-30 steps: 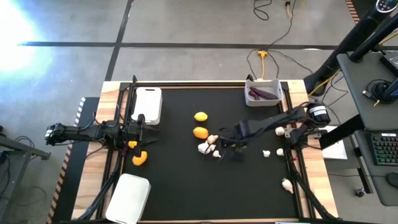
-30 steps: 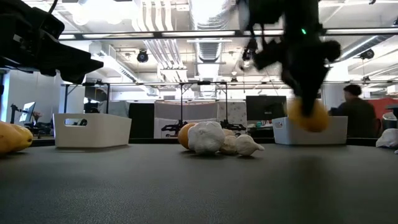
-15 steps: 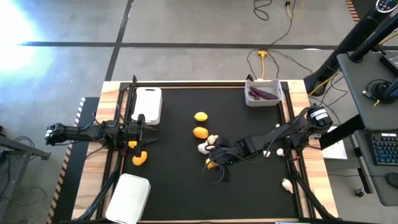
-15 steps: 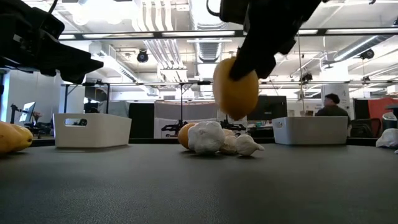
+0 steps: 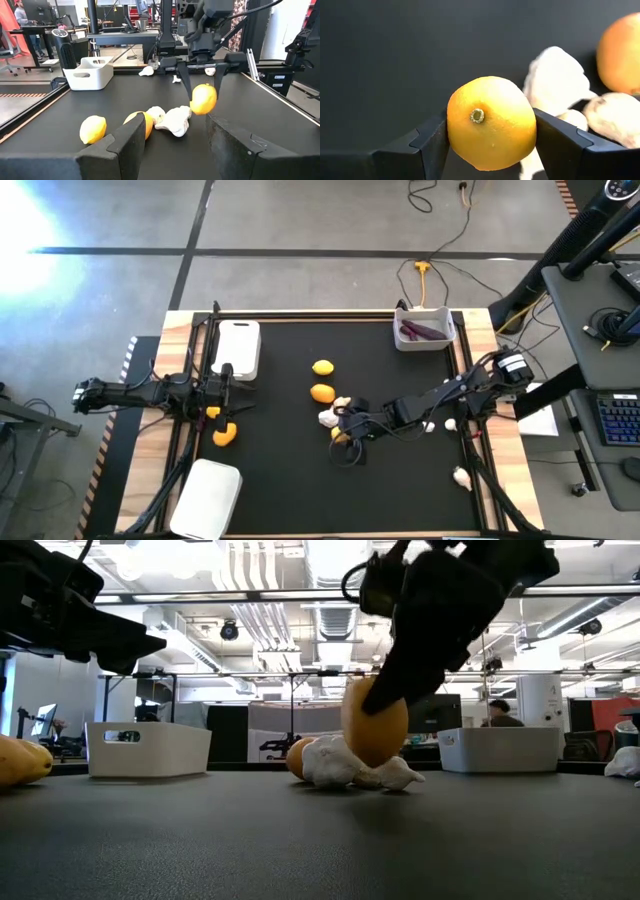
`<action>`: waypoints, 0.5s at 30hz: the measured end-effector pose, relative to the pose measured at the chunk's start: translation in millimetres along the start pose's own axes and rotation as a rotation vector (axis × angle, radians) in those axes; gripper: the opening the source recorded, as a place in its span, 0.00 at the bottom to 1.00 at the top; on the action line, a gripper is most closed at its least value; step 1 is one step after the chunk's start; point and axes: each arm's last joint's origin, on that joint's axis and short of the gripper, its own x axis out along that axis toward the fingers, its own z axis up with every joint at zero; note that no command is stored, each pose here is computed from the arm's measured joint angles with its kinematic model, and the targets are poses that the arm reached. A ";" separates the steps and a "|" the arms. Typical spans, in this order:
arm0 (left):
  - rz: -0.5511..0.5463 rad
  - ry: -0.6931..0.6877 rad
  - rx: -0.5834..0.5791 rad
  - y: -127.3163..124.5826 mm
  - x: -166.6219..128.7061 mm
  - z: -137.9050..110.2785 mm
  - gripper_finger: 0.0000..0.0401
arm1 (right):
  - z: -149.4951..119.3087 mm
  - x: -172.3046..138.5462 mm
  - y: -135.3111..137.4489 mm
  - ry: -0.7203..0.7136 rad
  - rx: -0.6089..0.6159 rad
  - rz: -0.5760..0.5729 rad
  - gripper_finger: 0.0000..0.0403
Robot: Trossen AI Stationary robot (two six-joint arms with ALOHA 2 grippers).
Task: Sort produce into baskets
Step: Move the lemon to the center of the table
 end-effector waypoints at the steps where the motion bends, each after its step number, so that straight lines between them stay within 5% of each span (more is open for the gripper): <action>1: 0.000 0.000 0.000 0.0 0.0 0.0 0.47 | 0.2 0.2 -0.6 -0.004 0.002 -0.001 0.61; 15: 0.000 0.001 0.000 0.0 0.0 -0.1 0.47 | -7.5 22.9 -1.5 0.006 -0.021 -0.014 0.67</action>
